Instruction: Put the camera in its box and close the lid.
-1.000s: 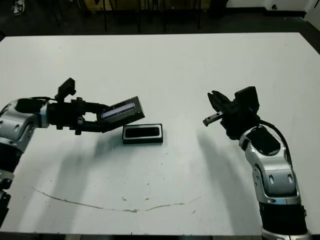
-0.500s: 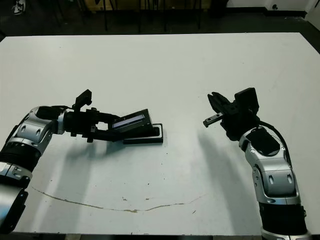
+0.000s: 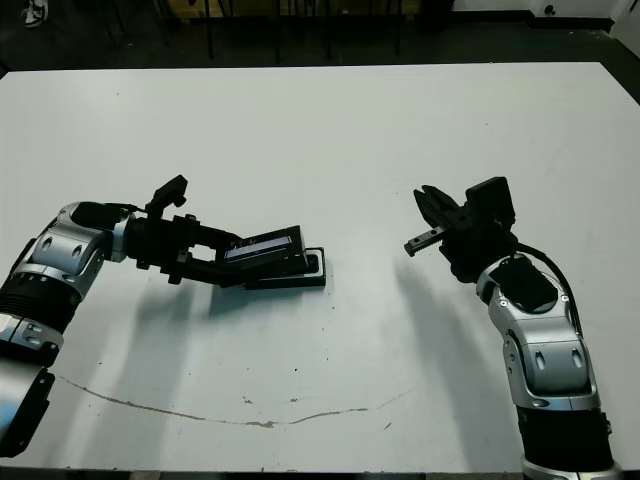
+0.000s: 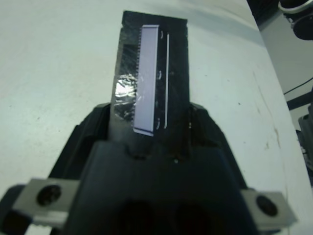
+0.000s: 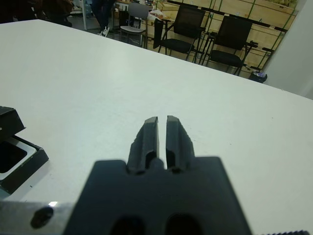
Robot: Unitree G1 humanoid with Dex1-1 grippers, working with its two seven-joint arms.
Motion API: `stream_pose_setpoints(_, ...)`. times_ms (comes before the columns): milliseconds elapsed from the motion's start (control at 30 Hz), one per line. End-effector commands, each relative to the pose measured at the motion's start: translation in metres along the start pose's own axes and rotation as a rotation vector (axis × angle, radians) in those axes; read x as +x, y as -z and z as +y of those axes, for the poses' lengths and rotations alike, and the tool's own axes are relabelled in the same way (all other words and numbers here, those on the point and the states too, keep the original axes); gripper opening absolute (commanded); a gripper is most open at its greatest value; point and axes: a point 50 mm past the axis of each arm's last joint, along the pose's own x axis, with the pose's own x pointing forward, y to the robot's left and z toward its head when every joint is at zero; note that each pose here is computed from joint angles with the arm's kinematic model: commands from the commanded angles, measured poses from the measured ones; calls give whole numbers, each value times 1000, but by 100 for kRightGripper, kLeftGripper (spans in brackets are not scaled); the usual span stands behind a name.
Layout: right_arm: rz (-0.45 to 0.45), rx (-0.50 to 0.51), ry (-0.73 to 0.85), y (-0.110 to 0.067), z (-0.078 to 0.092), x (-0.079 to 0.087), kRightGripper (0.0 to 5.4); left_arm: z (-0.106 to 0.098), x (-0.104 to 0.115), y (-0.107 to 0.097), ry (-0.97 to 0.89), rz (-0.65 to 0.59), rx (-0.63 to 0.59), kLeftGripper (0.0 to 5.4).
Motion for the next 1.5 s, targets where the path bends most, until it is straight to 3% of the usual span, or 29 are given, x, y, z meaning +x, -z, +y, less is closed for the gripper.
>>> stream_pose_setpoints(33, 26, 13, -5, 7, 1, -2, 0, -5, 10, 14, -10, 24, -7, 274)
stream_pose_setpoints(400, 34, 15, 5, 7, -1, -2, 0, -7, 37, 18, -15, 125, 60, 274)
stream_pose_setpoints(833, 29, 20, -2, 5, -1, -1, 0, -10, 41, 11, 61, 151, 79, 274)
stream_pose_setpoints(1267, 37, 18, -2, 7, 0, -2, 0, -7, 95, -7, 158, 159, 94, 274)
stream_pose_setpoints(1500, 33, 21, -10, 9, -1, -3, 0, -9, 109, -14, 184, 189, 126, 274)
